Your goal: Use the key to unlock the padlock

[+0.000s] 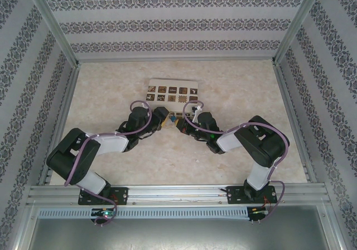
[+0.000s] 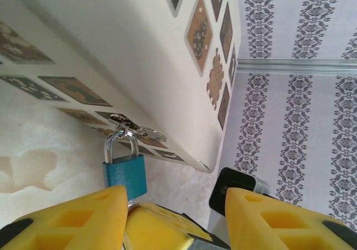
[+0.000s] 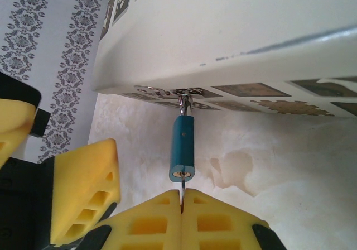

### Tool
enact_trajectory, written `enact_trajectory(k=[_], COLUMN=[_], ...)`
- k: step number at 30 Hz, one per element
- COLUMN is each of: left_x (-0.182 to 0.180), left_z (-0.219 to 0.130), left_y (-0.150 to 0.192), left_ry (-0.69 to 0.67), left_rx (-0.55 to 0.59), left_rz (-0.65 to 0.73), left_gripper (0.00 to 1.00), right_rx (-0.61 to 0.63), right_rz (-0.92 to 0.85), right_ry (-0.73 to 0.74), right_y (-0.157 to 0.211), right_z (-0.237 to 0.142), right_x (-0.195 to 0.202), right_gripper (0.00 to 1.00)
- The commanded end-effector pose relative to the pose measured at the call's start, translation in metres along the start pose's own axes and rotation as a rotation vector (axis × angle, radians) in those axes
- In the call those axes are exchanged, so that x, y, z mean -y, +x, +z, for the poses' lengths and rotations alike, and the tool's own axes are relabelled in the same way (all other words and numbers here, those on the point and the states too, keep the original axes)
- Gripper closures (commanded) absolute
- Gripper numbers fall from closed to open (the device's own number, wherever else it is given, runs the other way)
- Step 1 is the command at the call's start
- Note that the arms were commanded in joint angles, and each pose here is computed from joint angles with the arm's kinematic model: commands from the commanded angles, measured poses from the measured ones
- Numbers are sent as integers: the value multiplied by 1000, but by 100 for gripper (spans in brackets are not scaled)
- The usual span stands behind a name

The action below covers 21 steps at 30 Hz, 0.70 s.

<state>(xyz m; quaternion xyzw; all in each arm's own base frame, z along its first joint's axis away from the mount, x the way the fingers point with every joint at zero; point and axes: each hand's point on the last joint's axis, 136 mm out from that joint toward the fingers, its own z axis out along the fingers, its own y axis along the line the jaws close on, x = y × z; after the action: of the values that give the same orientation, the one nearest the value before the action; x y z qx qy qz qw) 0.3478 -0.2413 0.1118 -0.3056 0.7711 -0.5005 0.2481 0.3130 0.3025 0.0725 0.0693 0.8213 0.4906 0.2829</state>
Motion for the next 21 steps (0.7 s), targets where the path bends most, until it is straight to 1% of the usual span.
enact_trajectory(k=[1,11,21], left_x=[-12,-18,-22], left_z=[4,18,27], left_y=[8,14,16], left_ry=[-43,-35,-25], left_rx=[-16,-50,-50], left_rz=[-19,-51,-70], left_gripper=[50,53,54], right_rx=[36,37,34], right_rz=[-22,-21,-18], right_ry=[-69,-70,-67], right_y=[-15,-15,-15], right_z=[1,0,0], right_x=[-24,-24,-24], right_gripper=[100,100,100])
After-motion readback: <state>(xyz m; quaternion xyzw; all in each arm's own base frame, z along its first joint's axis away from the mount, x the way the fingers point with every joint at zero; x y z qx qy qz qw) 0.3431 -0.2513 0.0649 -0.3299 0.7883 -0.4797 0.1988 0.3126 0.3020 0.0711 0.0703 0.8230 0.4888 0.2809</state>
